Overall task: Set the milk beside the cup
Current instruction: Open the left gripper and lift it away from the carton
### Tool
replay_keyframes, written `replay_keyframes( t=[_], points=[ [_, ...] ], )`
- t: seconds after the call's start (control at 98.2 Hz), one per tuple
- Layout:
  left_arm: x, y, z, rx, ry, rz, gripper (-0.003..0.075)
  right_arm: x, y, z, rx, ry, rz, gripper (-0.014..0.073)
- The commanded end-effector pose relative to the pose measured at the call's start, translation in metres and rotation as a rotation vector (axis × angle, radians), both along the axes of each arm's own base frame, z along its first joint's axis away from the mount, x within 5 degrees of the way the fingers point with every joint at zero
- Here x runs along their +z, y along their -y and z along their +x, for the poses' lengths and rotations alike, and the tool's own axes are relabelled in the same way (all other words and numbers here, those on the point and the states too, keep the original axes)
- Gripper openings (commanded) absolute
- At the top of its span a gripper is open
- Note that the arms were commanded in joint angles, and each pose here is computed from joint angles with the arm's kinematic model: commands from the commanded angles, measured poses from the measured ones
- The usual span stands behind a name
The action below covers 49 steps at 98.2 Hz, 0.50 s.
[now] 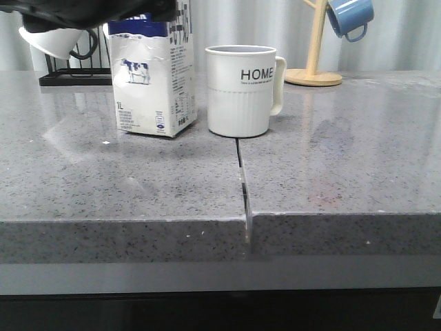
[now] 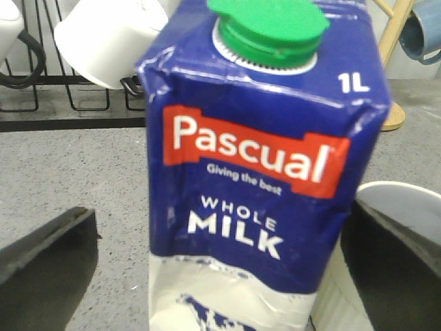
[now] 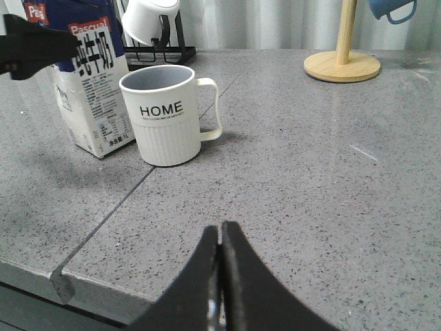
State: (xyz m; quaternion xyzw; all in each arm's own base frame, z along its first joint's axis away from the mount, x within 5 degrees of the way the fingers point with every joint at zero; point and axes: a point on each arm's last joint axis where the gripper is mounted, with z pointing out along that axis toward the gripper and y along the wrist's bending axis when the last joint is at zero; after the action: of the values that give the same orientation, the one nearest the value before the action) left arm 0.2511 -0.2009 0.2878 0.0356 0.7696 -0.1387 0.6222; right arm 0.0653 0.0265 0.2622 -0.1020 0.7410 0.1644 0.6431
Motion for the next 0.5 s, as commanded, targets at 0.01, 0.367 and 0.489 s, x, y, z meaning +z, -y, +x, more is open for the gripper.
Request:
replay_keyframes(
  t=[0.01,0.367,0.489],
  points=[
    [0.028,-0.010,-0.014,0.008,0.102,-0.039,0.0671,0.015,0.000,0.000,0.000,0.091,0.029,-0.0069],
    [0.041,-0.038,-0.049,-0.043,0.191,-0.037,0.0501,0.015,0.000,0.000,0.000,0.091,0.029,-0.0069],
    [0.037,-0.048,-0.055,-0.055,0.212,-0.002,0.0297,0.015,0.000,0.000,0.000,0.091,0.029,-0.0069]
  ],
)
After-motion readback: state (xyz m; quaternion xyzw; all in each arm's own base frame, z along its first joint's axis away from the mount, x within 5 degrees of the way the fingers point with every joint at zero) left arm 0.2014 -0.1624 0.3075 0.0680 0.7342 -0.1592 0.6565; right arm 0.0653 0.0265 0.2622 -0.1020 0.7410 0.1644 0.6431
